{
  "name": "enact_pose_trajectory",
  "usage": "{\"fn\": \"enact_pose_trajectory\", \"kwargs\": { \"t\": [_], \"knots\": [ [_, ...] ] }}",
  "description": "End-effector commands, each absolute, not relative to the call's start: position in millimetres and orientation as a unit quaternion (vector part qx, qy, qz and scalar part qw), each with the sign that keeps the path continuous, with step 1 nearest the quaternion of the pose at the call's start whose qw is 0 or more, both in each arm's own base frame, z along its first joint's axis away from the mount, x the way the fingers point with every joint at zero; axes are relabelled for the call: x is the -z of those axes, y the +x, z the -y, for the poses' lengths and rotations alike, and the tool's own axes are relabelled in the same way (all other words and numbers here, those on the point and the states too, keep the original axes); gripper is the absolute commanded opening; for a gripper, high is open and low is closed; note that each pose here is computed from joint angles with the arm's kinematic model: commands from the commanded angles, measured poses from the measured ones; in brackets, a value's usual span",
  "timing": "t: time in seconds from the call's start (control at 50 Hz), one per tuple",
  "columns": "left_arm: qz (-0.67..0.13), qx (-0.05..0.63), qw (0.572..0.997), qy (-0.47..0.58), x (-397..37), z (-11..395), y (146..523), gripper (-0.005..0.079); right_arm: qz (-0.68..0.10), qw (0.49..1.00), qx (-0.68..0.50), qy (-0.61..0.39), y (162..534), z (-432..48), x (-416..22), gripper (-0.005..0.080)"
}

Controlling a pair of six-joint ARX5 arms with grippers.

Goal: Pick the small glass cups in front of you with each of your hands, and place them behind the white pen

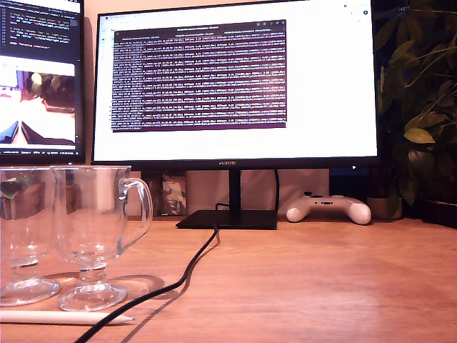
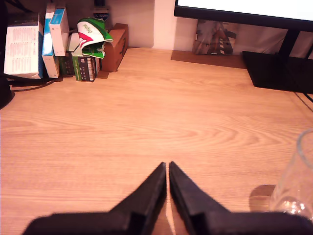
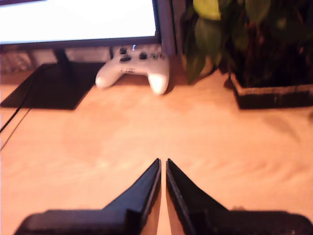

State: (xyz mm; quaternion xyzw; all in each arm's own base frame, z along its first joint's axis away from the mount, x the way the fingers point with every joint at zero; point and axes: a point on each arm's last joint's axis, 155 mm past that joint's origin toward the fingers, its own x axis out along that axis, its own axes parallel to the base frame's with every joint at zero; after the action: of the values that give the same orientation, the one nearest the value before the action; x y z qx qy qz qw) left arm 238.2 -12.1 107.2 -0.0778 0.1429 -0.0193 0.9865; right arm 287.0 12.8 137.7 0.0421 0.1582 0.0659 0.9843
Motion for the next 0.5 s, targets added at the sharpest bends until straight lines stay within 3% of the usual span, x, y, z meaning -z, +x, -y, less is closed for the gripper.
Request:
{"fn": "enact_pose_trajectory", "kwargs": {
  "t": [0.0, 0.32, 0.48],
  "knots": [
    [-0.154, 0.017, 0.985, -0.08, -94.5, 11.4, 238.2, -0.0021, -0.157, 0.983, -0.084, 0.037, 281.5, -22.9, -128.8, -0.0011],
    [-0.154, 0.016, 0.985, -0.08, -94.5, 11.3, 238.2, -0.0021, -0.1, 0.988, -0.12, 0.017, 264.8, -43.4, -138.1, -0.0011],
    [-0.154, 0.017, 0.985, -0.08, -94.5, 11.4, 238.2, -0.0021, -0.106, 0.987, -0.12, 0.016, 256.3, -43.5, -120.1, -0.0011]
  ]
}}
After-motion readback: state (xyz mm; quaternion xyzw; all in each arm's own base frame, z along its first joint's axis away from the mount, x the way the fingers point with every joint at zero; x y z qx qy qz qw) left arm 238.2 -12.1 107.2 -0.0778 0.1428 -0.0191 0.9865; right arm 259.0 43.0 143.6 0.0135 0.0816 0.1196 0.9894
